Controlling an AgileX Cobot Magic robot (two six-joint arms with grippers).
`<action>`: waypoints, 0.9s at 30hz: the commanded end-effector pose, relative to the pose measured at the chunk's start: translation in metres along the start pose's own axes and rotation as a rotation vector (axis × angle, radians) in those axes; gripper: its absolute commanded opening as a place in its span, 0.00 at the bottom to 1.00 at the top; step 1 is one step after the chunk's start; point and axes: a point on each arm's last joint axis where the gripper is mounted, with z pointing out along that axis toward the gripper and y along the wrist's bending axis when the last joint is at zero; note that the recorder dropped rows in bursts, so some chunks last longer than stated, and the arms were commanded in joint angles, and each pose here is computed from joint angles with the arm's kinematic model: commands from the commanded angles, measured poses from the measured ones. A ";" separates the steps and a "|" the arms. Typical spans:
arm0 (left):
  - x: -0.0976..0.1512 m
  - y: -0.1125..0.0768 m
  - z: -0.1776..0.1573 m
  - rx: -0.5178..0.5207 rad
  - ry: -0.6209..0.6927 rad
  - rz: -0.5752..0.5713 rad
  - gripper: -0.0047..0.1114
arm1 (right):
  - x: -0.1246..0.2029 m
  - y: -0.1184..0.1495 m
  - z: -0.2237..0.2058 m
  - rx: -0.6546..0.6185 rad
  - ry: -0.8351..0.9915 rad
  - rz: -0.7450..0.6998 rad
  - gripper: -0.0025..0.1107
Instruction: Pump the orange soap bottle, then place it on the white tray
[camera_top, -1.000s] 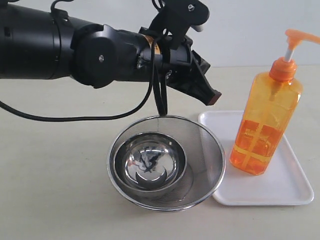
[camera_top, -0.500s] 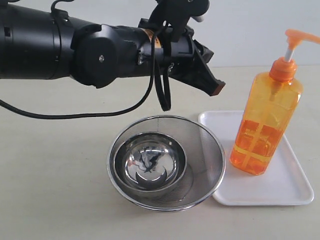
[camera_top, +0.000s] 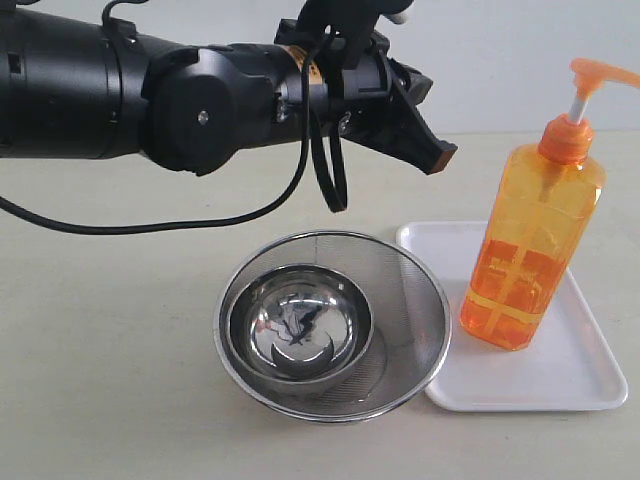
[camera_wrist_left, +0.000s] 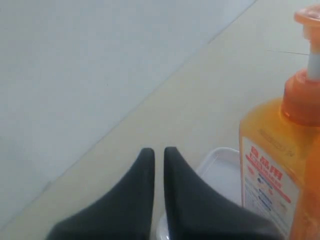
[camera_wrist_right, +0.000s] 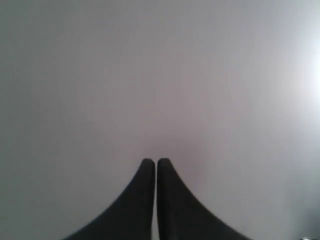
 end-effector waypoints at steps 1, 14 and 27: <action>-0.002 0.001 -0.003 -0.006 -0.010 -0.007 0.08 | 0.007 0.003 0.012 -0.318 0.062 -0.033 0.02; 0.000 0.001 -0.003 0.003 0.014 -0.009 0.08 | 0.025 0.075 0.033 -1.051 0.014 0.179 0.02; -0.001 0.001 -0.003 0.001 0.009 -0.011 0.08 | 0.123 0.069 0.041 -1.211 -0.056 0.156 0.02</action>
